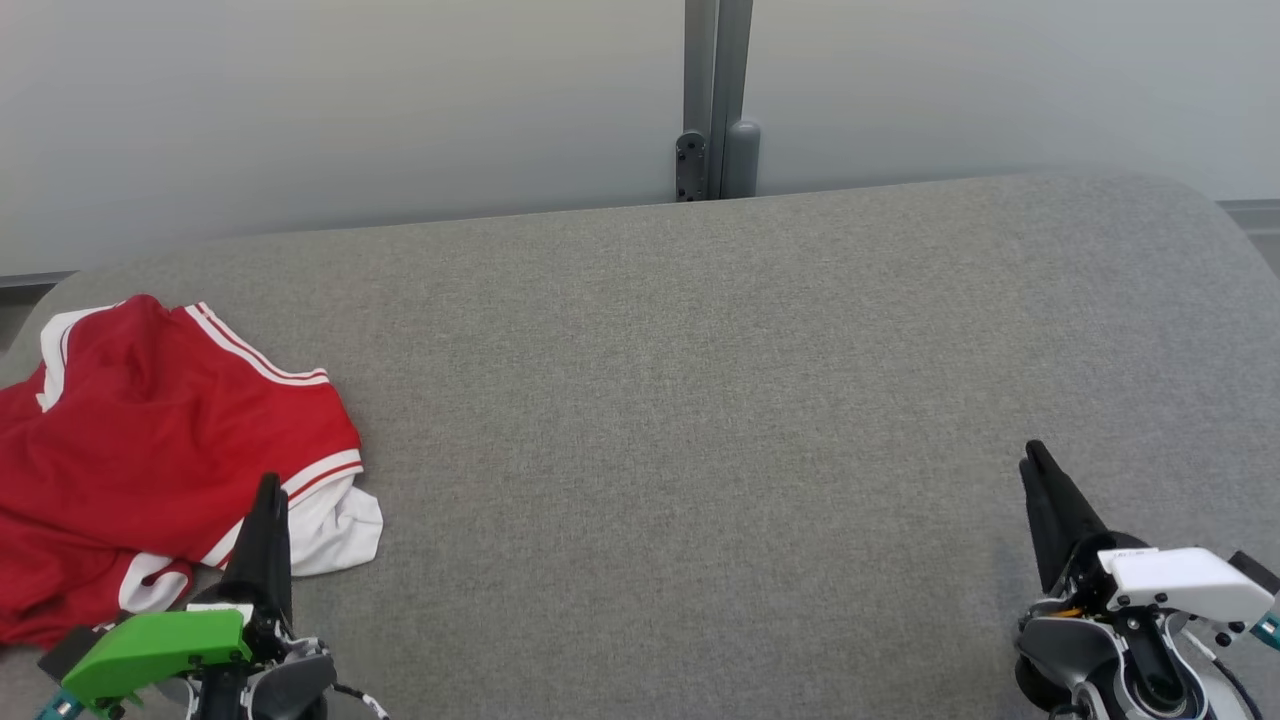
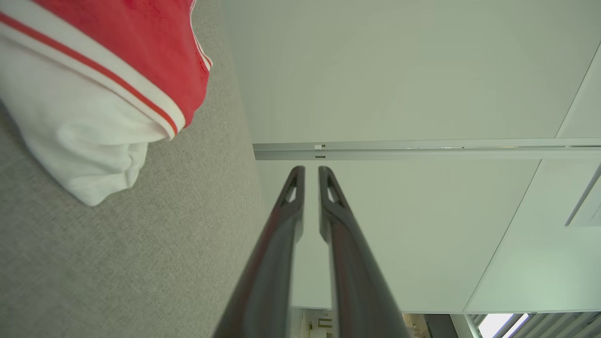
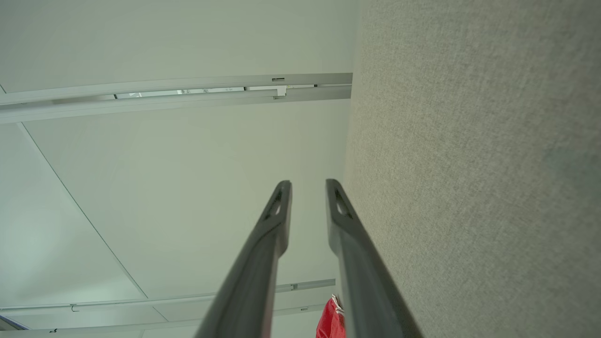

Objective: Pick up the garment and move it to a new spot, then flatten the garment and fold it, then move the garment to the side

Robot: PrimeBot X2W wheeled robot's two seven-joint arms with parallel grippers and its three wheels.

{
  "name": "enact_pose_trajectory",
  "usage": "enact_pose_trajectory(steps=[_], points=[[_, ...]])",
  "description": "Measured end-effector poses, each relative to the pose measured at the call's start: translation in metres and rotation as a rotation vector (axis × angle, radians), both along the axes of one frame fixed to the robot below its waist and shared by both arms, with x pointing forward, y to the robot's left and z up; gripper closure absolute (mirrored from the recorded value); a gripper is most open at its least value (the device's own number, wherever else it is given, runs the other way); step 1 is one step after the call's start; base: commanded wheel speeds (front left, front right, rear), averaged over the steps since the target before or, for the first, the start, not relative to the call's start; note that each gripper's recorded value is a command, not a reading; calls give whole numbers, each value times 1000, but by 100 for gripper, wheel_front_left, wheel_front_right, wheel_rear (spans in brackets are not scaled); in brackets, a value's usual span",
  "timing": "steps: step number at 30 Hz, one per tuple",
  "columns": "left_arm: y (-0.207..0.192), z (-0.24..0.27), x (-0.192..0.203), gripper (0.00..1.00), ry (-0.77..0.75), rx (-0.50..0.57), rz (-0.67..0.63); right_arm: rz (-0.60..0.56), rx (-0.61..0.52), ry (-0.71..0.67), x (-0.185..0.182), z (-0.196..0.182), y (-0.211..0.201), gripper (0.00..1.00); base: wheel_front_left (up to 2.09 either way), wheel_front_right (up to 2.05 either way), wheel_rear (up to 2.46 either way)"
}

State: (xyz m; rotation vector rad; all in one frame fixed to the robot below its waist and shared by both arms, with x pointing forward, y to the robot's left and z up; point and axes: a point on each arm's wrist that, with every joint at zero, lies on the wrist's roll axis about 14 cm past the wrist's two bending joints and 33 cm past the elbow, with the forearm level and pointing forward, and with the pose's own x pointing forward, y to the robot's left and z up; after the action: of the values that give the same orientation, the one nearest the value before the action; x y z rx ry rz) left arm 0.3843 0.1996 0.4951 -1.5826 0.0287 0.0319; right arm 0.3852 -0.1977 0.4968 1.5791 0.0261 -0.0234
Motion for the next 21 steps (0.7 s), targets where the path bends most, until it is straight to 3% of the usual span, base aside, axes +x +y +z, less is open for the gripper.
enact_pose_trajectory(steps=[4, 11, 21], points=[[-3, -18, -9, 0, 54, -8, 0, -5, 8, 52, -9, -18, 2, 0, 0, 0, 0], [-5, -17, -9, 0, 50, 8, 11, -11, -26, 43, -8, -14, 5, 0, 0, 0, 0], [-7, -16, -10, 0, 56, 151, 1, 17, -273, 13, -4, -3, 6, 0, 0, 0, 0]])
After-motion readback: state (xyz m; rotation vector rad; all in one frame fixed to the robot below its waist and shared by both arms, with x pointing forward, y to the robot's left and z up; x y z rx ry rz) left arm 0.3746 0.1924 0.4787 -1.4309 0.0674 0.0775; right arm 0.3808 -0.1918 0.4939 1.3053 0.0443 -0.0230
